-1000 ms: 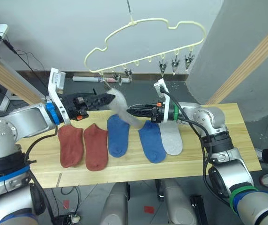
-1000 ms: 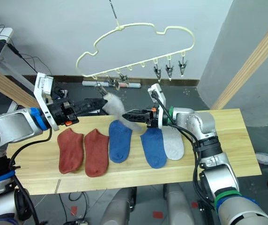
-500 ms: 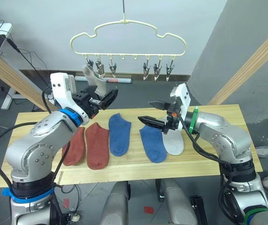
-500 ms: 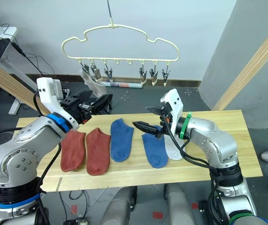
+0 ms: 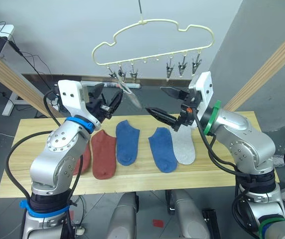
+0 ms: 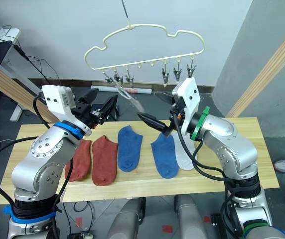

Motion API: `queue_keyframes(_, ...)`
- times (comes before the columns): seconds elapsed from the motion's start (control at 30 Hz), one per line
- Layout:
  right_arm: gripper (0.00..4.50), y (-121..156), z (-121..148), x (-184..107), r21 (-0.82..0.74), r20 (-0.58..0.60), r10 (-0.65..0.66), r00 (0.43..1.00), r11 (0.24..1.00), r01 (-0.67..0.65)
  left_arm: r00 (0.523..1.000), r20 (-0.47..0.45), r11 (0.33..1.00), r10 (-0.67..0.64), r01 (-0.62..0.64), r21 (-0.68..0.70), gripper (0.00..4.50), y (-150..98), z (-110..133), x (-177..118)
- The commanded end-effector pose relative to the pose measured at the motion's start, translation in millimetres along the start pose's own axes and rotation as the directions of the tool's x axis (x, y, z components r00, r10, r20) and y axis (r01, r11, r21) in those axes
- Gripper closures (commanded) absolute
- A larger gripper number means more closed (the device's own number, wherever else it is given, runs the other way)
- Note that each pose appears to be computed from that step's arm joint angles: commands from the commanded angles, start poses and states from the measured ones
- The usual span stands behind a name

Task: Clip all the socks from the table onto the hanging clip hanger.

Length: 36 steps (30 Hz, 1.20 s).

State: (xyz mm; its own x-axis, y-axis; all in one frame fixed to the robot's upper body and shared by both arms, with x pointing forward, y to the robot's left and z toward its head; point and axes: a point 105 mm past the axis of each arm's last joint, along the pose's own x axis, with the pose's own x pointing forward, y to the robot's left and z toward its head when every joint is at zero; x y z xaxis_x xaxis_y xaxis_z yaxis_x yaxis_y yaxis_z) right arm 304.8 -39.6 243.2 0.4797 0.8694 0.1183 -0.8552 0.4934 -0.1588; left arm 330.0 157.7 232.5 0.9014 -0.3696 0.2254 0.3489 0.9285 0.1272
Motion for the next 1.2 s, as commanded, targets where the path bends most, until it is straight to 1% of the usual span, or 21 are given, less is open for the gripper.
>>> queue_keyframes(0.03, 0.0, 2.9, 22.1, -1.4, -0.068, 0.07, 0.009, 0.998, 0.998, -0.004, 0.998, 0.062, 1.0, -0.008, 0.007, 0.02, 1.17, -4.1, 11.7, 3.0)
queue_keyframes(0.17, 0.0, 2.8, 28.6, -1.2, -0.13, 0.079, 0.022, 0.997, 0.991, -0.012, 0.998, 0.067, 0.999, -0.016, 0.013, 0.044, 1.17, -7.1, 9.6, 8.2)
queue_keyframes(0.33, 0.0, 4.3, 31.6, 0.3, -0.144, 0.089, 0.033, 0.995, 0.989, -0.02, 0.997, 0.075, 0.999, -0.008, 0.005, 0.043, 1.17, -5.2, 6.8, 14.3)
queue_keyframes(0.47, 0.0, 2.9, 32.5, 0.6, -0.15, 0.092, 0.026, 0.995, 0.989, -0.012, 0.995, 0.102, 0.999, 0.008, -0.013, 0.052, 1.17, -2.1, 10.2, 19.2)
queue_keyframes(0.57, 0.0, 2.5, 32.7, 0.6, -0.151, 0.093, 0.022, 0.995, 0.989, -0.008, 0.994, 0.109, 0.998, -0.002, -0.004, 0.056, 1.71, -3.9, 10.8, 20.7)
queue_keyframes(0.6, 0.0, 2.2, 32.6, 0.5, -0.15, 0.092, 0.021, 0.996, 0.989, -0.007, 0.994, 0.107, 0.998, -0.001, -0.005, 0.056, 1.98, -3.5, 10.5, 20.9)
queue_keyframes(0.87, 0.0, 3.0, 33.6, 0.9, -0.157, 0.094, 0.023, 0.995, 0.988, -0.008, 0.994, 0.111, 0.998, 0.009, -0.016, 0.061, 1.98, 0.6, 11.3, 23.5)
queue_keyframes(1.1, 0.0, 8.8, 35.0, 1.8, -0.195, 0.095, 0.058, 0.994, 0.98, -0.038, 0.993, 0.114, 0.999, 0.022, -0.027, 0.045, 1.98, 2.6, 10.0, 28.8)
queue_keyframes(1.2, 0.0, 12.1, 38.7, 3.3, -0.215, 0.11, 0.076, 0.991, 0.975, -0.051, 0.991, 0.129, 0.998, 0.036, -0.043, 0.055, 1.98, 4.9, 13.1, 34.2)
